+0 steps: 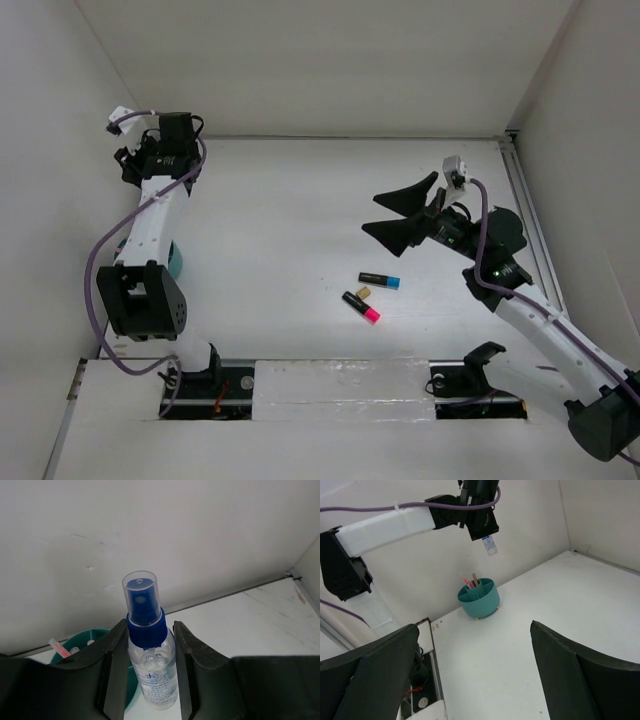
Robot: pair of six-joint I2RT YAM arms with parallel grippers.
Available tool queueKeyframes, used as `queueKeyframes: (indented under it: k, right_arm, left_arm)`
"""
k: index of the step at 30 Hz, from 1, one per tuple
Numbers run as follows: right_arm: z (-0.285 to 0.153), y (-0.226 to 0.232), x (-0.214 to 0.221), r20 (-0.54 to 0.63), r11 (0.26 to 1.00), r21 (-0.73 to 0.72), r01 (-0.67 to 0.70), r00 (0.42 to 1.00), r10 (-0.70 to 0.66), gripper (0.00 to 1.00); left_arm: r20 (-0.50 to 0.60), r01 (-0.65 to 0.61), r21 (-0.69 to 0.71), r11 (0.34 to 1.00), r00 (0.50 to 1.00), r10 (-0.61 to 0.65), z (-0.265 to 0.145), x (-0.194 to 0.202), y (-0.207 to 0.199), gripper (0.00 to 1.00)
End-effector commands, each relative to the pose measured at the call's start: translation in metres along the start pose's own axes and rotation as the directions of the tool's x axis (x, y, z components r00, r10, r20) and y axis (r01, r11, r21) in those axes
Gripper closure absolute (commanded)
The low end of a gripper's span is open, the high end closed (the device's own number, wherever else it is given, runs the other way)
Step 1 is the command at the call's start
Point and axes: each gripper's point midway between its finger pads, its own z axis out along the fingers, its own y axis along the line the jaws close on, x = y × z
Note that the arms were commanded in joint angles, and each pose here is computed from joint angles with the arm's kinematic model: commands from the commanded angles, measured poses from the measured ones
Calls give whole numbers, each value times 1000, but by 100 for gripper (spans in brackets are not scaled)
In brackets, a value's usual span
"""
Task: Sort the stationery into containers
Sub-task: Place the stationery in the storage box.
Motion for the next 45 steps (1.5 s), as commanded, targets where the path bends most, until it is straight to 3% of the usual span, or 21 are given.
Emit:
queueKeyframes:
  k: [1,13,22,26,32,36,45]
  right_arm:
    - [0,1,-3,-8,1000,-3,31,999,-31,1]
    - [8,-1,9,-52,1000,-21,11,999,-12,1]
    - [7,12,8,-67,999,-43,28,997,-31,1]
    - [8,18,6,-68,997,-67,38,997,-43,1]
    - [7,23,4,-61,995,-80,52,996,-57,1]
    - [6,25,2,-54,994,-84,66,996,-71,1]
    - [1,35,-4,-41,990,-112,81,995,-86,1]
  left_arm:
    - [67,32,-168,985,998,-21,9,-5,20,100]
    - [90,-88,-314,945,988,122,24,30,26,100]
    - [46,-49,-353,934,996,70,53,38,54,100]
    - [-43,-39,-378,925,999,25,74,52,72,100]
    - [-26,-37,-383,923,999,30,74,51,74,100]
    - [-77,-101,-396,913,994,77,80,77,74,100]
    - [-80,-84,-427,900,995,55,79,89,80,100]
